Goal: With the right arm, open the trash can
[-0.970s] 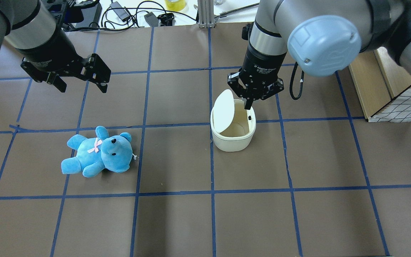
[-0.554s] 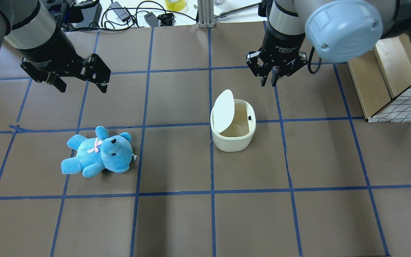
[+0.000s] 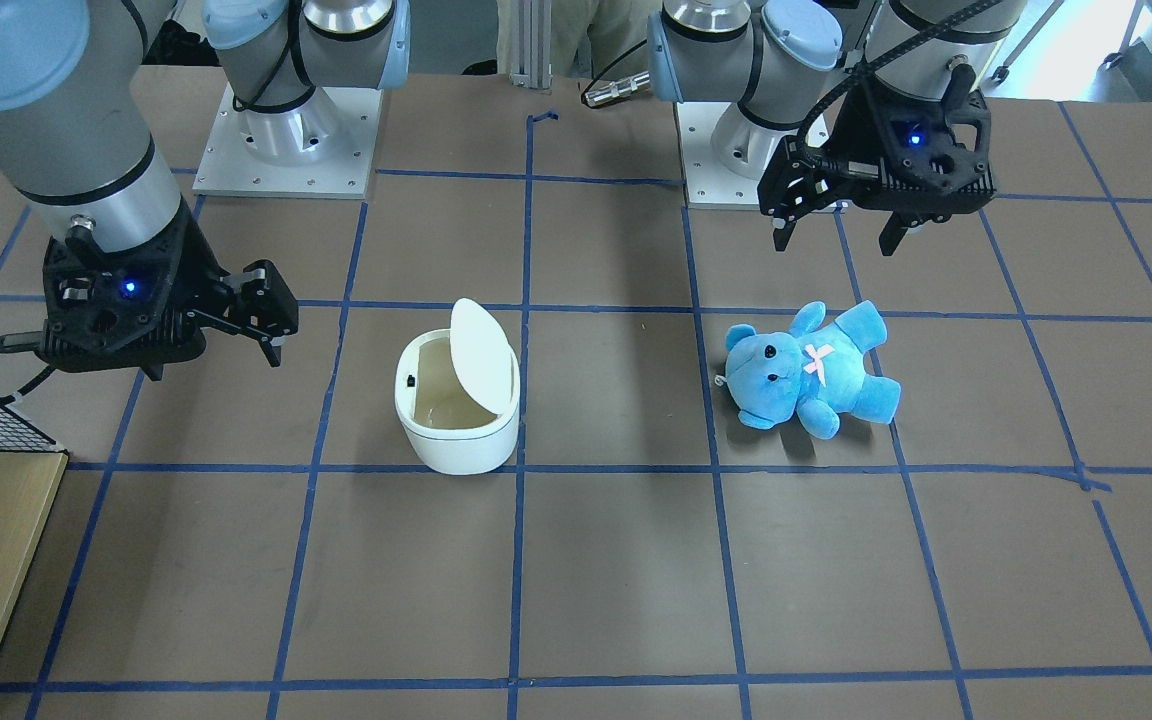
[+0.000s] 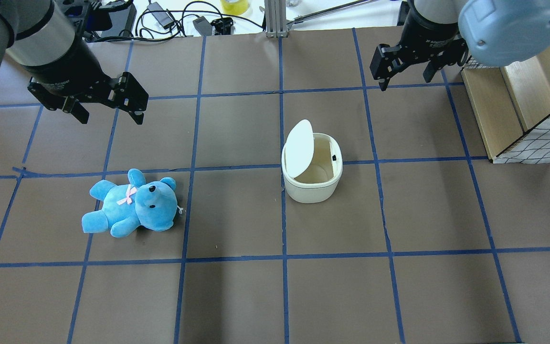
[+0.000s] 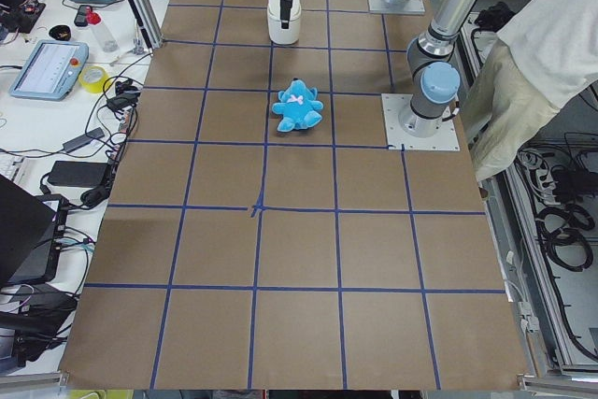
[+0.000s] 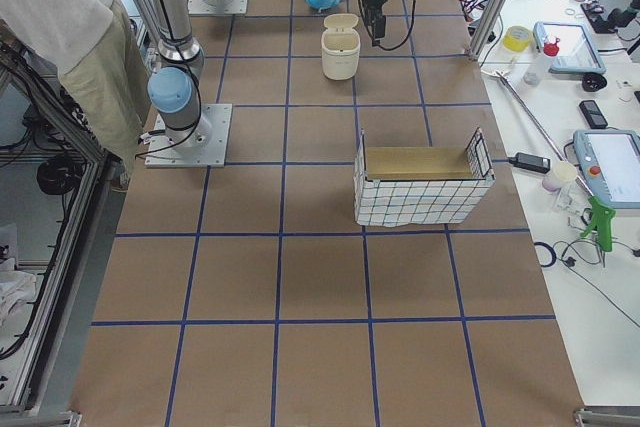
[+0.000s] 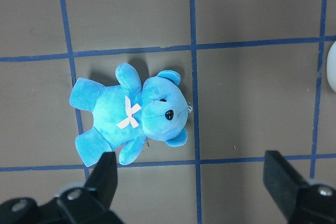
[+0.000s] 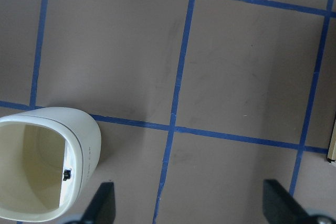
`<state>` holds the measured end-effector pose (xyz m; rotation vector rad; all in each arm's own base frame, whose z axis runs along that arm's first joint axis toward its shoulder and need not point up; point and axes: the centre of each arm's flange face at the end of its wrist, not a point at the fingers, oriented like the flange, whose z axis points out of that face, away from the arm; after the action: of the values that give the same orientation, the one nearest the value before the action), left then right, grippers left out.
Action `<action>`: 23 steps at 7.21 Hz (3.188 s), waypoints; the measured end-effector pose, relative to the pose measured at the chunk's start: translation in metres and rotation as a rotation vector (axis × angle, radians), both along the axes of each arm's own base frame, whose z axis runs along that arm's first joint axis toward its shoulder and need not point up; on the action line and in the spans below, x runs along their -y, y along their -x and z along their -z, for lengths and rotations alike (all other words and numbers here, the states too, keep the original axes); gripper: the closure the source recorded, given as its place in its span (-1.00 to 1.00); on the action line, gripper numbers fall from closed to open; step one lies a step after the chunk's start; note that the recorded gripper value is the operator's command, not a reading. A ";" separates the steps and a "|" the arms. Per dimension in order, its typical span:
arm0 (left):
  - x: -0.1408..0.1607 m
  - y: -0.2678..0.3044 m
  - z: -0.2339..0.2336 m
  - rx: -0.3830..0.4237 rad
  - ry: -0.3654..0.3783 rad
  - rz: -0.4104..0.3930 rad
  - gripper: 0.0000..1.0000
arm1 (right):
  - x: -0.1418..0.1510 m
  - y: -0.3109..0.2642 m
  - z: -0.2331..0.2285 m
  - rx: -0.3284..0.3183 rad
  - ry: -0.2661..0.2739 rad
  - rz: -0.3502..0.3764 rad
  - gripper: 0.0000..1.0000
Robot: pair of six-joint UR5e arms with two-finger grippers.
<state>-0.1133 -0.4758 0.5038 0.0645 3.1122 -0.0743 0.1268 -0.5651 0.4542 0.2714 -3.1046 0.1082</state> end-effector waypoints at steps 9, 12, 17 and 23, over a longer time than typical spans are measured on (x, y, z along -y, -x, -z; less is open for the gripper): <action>0.000 0.000 0.000 0.000 0.001 0.000 -1.00 | -0.029 -0.003 -0.035 0.034 -0.011 0.166 -1.00; 0.000 0.000 0.000 0.000 0.001 0.000 -1.00 | -0.027 0.005 -0.047 -0.011 0.014 0.144 -1.00; 0.000 0.000 0.000 0.000 0.000 0.000 -1.00 | -0.027 0.003 -0.056 -0.001 0.023 0.224 -1.00; 0.000 0.000 0.000 0.000 0.000 0.001 -1.00 | -0.028 0.003 -0.050 -0.003 -0.007 0.215 -1.00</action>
<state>-0.1132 -0.4758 0.5040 0.0658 3.1122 -0.0749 0.1238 -0.5368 0.5046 -0.0624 -3.1065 0.0924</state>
